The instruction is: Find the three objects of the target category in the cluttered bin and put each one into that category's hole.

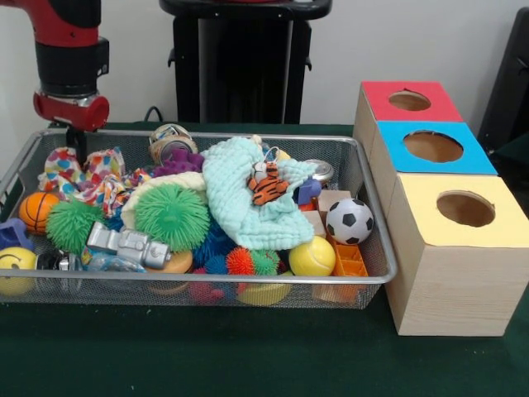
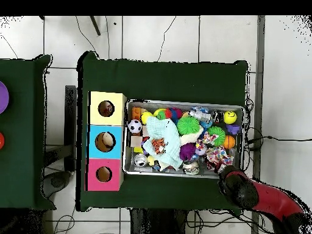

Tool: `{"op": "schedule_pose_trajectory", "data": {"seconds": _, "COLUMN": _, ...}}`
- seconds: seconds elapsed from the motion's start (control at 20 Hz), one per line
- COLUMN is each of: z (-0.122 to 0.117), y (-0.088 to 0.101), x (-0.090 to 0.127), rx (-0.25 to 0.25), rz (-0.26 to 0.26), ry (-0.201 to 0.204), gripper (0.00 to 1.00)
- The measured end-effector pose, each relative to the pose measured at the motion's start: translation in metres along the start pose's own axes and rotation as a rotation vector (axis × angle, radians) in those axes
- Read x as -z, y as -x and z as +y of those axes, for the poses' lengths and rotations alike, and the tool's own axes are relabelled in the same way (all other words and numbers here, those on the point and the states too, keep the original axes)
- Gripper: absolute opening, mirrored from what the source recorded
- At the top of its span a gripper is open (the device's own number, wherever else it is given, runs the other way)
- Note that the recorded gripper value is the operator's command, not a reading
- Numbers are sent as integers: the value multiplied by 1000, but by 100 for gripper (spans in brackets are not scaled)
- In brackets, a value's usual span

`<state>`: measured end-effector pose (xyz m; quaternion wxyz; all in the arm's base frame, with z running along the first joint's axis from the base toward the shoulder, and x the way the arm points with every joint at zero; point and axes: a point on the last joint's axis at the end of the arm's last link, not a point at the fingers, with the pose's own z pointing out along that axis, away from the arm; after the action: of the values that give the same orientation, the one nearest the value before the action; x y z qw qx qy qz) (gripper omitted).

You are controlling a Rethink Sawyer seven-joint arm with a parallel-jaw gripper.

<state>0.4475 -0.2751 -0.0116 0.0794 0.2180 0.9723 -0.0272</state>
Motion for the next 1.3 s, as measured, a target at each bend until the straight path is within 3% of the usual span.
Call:
{"op": "schedule_pose_trajectory", "data": {"seconds": 0.4, "z": 22, "y": 10, "x": 43, "rx": 25, "rz": -22, "ry": -12, "gripper": 0}}
{"op": "schedule_pose_trajectory", "data": {"seconds": 0.9, "z": 95, "y": 32, "x": 111, "rx": 67, "rz": -38, "ry": -23, "gripper": 0}}
{"op": "schedule_pose_trajectory", "data": {"seconds": 1.05, "z": 111, "y": 34, "x": 122, "rx": 74, "rz": -47, "ry": -18, "gripper": 0}}
{"op": "schedule_pose_trajectory", "data": {"seconds": 1.3, "z": 156, "y": 34, "x": 148, "rx": 96, "rz": -57, "ry": -3, "gripper": 0}}
